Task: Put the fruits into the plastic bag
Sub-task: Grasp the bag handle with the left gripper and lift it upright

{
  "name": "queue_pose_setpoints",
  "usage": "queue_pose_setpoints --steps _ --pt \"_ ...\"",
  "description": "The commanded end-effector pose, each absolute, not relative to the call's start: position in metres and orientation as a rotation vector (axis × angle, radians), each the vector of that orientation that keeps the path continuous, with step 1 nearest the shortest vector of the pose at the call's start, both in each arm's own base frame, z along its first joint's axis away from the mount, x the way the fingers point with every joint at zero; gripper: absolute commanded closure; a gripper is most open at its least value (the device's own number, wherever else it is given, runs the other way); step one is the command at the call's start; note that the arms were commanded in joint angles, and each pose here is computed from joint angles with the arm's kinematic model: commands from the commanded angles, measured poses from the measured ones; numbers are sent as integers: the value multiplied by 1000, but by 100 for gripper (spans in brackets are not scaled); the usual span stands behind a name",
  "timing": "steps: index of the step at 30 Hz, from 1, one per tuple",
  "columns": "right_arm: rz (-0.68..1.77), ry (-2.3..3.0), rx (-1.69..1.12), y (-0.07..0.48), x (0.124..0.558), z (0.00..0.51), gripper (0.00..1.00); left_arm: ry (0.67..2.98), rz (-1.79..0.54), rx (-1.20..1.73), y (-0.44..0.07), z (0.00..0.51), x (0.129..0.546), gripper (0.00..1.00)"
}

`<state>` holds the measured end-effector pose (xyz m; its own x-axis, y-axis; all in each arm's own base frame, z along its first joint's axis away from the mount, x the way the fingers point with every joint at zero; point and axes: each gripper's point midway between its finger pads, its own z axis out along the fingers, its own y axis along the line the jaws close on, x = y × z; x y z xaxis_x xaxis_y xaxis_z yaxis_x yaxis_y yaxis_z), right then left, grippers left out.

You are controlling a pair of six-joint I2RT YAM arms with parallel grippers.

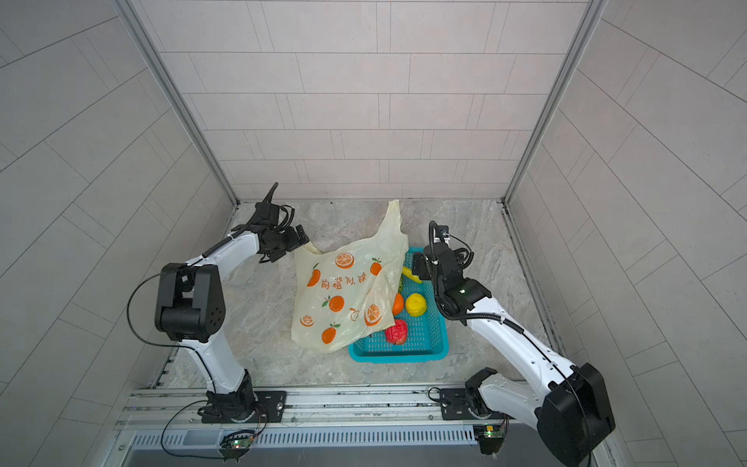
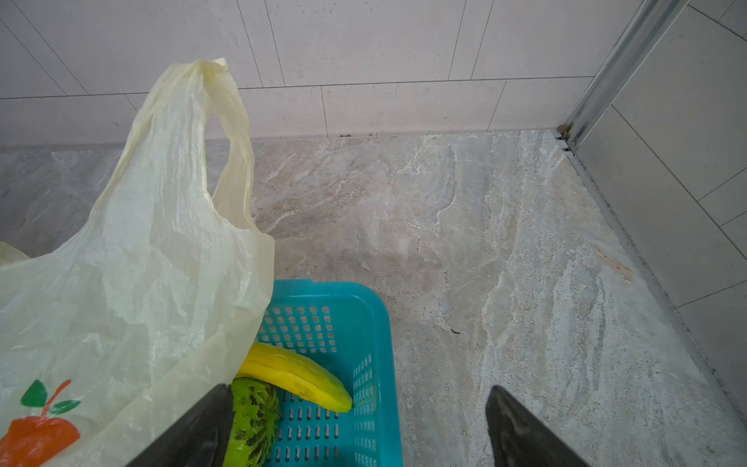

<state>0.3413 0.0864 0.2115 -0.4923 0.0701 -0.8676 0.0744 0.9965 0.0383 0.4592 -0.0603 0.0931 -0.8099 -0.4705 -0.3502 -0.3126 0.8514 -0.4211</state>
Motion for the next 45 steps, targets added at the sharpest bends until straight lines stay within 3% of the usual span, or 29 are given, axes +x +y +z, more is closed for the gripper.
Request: queue_pose_setpoints --steps 1,5,8,11,16,18,26,37,45 --pt "-39 2094 83 82 337 209 6 2598 -592 -581 -76 100 461 0" --pt "-42 2091 74 83 338 210 6 2643 -608 -547 -91 88 457 3" --pt "-49 2091 73 82 338 209 6 2666 -602 -520 -101 82 456 17" --pt "-46 2088 72 82 338 210 6 2690 -586 -506 -107 76 456 36" --pt "-44 2077 77 81 336 218 6 2653 -578 -463 -112 93 458 91" --pt "-47 2072 82 80 335 222 6 2598 -590 -437 -113 115 460 100" --pt "-54 2082 73 78 332 241 8 2313 -639 -362 -106 234 447 100" --pt "31 2119 -4 94 333 239 11 1838 -687 -477 -47 404 432 100" --pt "50 2131 -36 101 335 237 11 1735 -679 -421 -42 449 433 100"
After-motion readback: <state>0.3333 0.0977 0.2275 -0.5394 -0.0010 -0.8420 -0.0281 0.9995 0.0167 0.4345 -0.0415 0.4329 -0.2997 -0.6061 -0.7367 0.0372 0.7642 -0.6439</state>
